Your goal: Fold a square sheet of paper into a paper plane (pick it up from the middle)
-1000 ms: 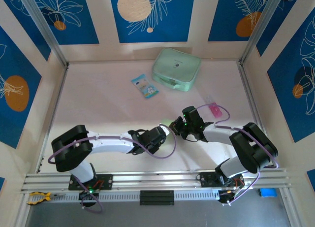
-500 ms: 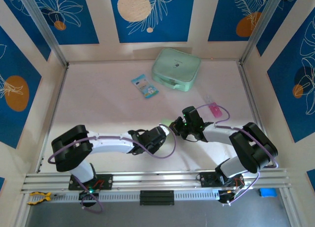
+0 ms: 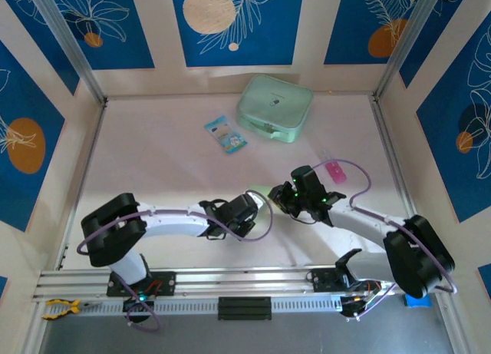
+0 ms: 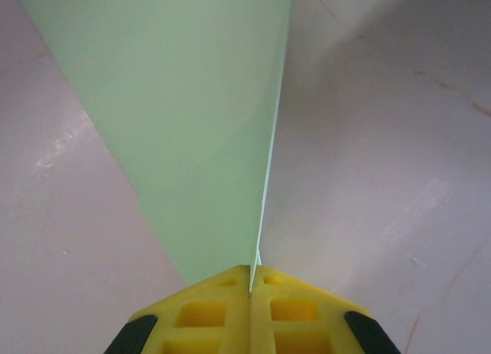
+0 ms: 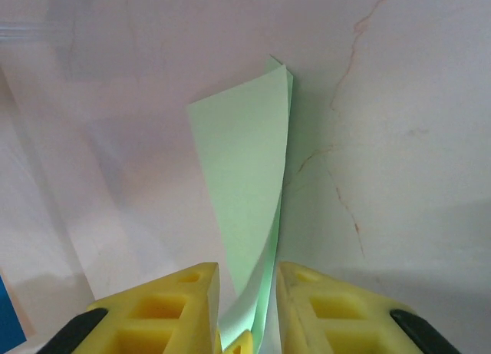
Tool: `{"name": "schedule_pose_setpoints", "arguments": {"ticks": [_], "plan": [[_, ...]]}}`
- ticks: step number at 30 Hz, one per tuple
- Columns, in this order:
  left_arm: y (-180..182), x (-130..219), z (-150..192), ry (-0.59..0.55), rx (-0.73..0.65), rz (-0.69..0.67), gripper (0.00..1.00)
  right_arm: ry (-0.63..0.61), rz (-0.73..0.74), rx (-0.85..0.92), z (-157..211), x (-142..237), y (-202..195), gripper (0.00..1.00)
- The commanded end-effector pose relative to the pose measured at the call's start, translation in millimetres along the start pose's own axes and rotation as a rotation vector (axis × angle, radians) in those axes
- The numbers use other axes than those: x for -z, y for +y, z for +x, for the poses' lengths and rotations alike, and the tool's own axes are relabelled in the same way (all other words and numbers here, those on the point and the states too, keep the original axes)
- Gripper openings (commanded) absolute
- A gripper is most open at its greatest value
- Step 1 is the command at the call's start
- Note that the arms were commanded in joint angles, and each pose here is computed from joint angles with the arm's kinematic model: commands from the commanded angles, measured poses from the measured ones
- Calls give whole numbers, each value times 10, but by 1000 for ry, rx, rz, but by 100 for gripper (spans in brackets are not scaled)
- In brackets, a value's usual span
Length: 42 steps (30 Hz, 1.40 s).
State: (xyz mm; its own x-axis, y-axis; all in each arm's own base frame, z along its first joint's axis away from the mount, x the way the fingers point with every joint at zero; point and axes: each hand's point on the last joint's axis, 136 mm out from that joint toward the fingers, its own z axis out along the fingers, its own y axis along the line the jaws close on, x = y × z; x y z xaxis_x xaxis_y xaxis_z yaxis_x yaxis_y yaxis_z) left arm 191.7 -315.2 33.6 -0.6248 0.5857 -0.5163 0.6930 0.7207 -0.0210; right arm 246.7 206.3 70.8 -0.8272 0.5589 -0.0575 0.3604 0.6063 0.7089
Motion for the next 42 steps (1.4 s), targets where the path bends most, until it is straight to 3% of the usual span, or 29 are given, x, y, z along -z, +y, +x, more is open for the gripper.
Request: {"name": "schedule_pose_setpoints", "arguments": {"ticks": [1,5,18,25,34,42], "plan": [[-21,-26,15,8,64,63,0,-28,70,6,6,96,-206,28],[20,-20,9,4,94,66,0,-49,61,12,14,192,-218,33],[206,-165,140,46,118,-50,0,-60,65,6,85,248,-295,34],[324,-181,175,-34,146,-96,0,-47,68,2,133,223,-338,34],[297,-183,258,-136,257,-25,0,-23,63,2,243,174,-382,34],[-13,-140,242,-101,165,165,0,4,39,33,308,106,-334,31]]}}
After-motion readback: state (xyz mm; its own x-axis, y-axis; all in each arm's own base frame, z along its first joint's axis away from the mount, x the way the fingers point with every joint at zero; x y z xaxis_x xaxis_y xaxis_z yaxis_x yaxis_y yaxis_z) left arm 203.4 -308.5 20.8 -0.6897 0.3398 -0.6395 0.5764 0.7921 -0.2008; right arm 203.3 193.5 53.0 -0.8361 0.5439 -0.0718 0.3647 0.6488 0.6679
